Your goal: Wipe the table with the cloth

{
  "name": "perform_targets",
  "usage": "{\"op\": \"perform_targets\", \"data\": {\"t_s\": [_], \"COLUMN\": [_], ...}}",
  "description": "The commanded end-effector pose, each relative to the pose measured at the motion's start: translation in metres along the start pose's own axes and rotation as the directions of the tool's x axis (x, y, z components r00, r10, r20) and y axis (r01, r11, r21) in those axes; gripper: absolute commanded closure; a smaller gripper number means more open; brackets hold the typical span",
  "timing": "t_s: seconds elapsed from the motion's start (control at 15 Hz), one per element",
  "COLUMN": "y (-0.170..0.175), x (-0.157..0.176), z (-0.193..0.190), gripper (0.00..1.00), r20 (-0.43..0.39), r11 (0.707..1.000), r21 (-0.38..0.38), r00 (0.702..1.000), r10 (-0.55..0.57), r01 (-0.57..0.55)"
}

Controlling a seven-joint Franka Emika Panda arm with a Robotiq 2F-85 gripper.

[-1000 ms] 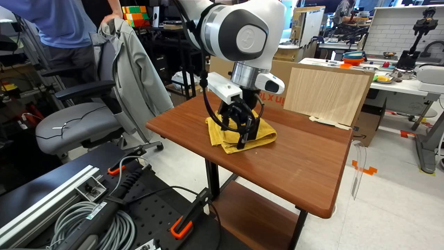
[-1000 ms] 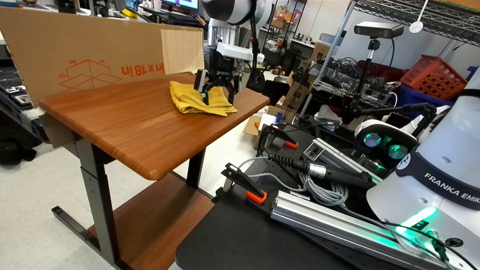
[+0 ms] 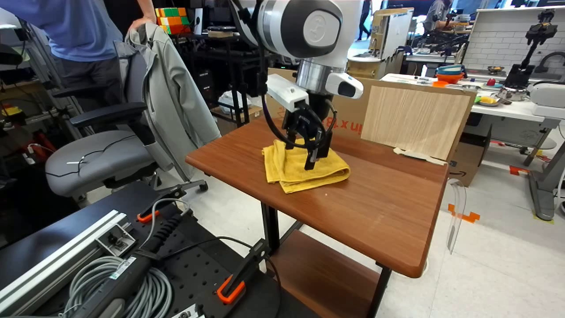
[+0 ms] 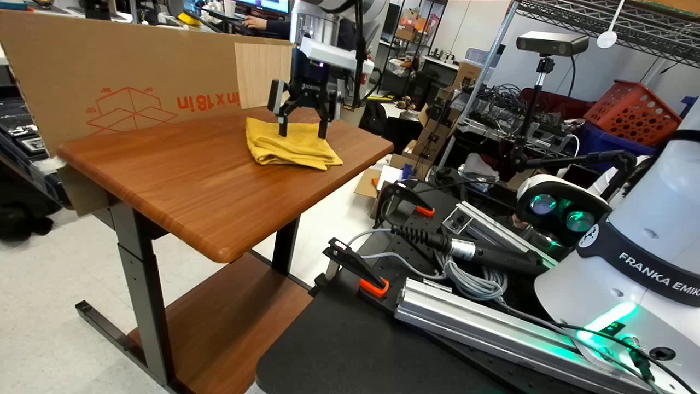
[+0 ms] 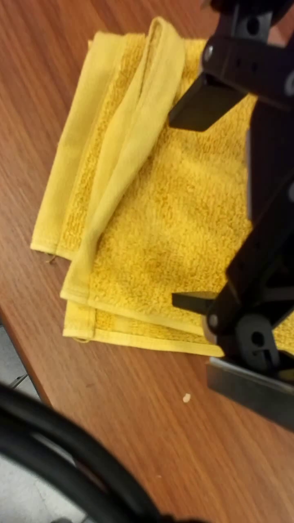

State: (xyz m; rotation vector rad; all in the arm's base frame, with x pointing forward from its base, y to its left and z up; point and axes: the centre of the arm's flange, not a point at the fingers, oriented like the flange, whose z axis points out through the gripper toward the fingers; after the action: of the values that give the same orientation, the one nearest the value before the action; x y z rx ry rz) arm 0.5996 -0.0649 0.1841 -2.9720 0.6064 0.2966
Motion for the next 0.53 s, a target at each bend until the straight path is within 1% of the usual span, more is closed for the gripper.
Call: {"op": "perform_targets", "data": {"t_s": [0.0, 0.07, 0.2, 0.33, 0.4, 0.47], "y": [-0.003, -0.001, 0.007, 0.027, 0.043, 0.066], "x": [0.022, 0.022, 0.024, 0.039, 0.050, 0.065], "z": [0.040, 0.048, 0.048, 0.036, 0.028, 0.017], "gripper": [0.00, 0.00, 0.00, 0.00, 0.00, 0.00], "r20": [0.070, 0.075, 0.064, 0.028, 0.009, -0.008], "r11": [0.999, 0.998, 0.998, 0.995, 0.991, 0.981], "r21": [-0.013, -0.021, -0.019, -0.014, -0.005, 0.010], "r00": [0.996, 0.996, 0.996, 0.995, 0.991, 0.981], "r10": [0.047, 0.052, 0.057, 0.097, 0.134, 0.193], "r01": [-0.047, -0.051, -0.056, -0.097, -0.134, -0.193]}}
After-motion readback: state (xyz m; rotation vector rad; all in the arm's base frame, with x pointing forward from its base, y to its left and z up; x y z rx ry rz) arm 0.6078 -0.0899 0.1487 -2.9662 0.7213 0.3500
